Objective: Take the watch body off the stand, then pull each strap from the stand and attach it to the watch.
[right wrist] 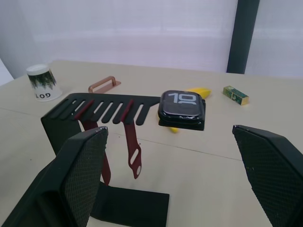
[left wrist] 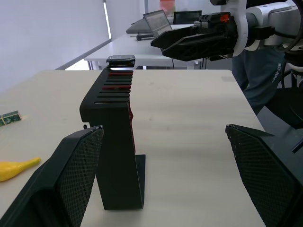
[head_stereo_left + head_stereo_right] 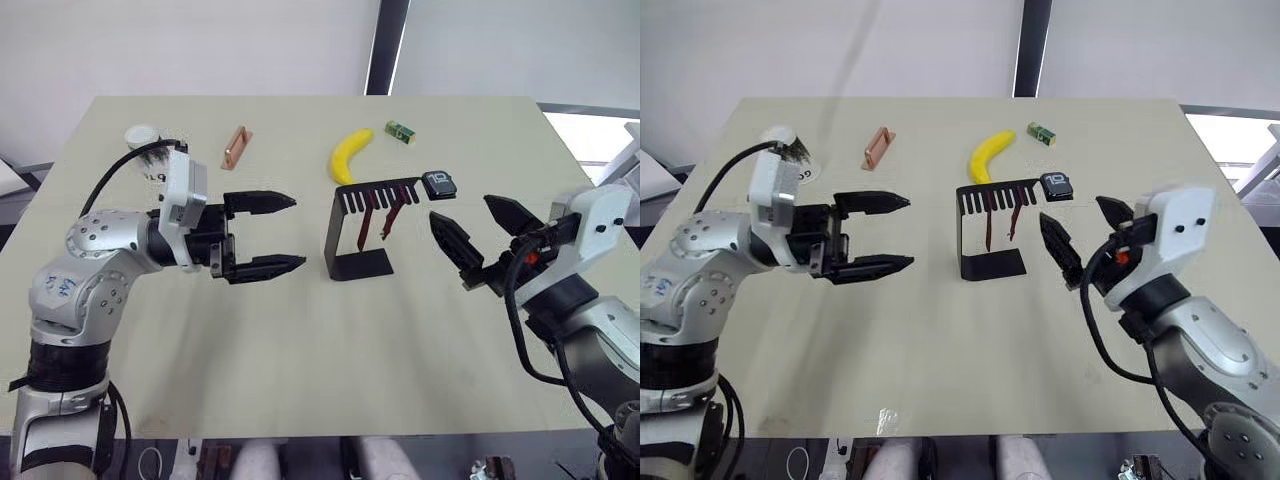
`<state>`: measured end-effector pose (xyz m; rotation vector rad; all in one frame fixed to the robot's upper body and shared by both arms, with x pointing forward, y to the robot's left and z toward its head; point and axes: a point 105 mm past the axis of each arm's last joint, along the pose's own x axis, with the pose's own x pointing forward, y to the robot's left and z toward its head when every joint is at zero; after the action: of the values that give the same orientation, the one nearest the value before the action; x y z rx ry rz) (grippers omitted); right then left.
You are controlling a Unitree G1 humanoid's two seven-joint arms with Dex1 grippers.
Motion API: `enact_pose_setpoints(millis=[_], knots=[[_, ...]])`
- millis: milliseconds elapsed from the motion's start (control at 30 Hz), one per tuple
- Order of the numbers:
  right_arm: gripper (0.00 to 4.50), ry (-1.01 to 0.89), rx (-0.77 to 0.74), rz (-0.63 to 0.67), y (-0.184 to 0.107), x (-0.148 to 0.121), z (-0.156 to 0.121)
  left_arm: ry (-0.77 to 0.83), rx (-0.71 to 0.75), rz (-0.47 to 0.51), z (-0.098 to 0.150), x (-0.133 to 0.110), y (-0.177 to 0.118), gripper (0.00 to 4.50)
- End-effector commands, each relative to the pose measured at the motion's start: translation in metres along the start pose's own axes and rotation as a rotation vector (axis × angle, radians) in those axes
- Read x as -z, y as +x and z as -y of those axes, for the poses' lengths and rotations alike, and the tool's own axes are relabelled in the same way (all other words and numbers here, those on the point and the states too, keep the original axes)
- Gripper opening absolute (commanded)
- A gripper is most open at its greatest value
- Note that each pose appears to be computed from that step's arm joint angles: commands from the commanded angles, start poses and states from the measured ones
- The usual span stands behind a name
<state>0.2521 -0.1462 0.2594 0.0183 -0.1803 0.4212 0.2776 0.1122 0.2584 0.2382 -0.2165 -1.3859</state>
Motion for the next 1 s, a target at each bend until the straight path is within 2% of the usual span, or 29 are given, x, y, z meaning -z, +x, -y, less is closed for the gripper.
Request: enact_pose_setpoints(millis=[33, 133, 267, 367, 533, 767, 1000], knots=[[4.50, -0.008, 0.036, 0.007, 0.008, -0.007, 0.002, 0.061, -0.001, 0.032, -0.002, -0.015, 0.006, 4.46], [4.50, -0.011, 0.091, -0.023, 0.018, -0.008, 0.009, 0.069, -0.016, 0.040, -0.006, -0.017, 0.009, 4.46], [4.50, -0.021, 0.091, -0.031, 0.032, -0.019, 0.006, 0.092, -0.033, 0.032, -0.010, -0.013, 0.015, 4.46], [4.50, -0.017, 0.121, -0.064, 0.037, -0.019, 0.009, 0.125, -0.035, 0.058, -0.010, -0.019, 0.023, 4.46], [4.50, -0.055, 0.170, -0.112, 0.041, -0.017, 0.014, 0.152, -0.012, 0.063, -0.006, -0.024, 0.030, 4.46], [4.50, 0.015, 0.232, -0.128, 0.046, -0.014, 0.018, 0.153, -0.003, 0.071, -0.005, -0.029, 0.031, 4.46], [4.50, 0.058, 0.229, -0.133, 0.048, -0.012, 0.013, 0.151, -0.009, 0.067, -0.005, -0.029, 0.030, 4.46]])
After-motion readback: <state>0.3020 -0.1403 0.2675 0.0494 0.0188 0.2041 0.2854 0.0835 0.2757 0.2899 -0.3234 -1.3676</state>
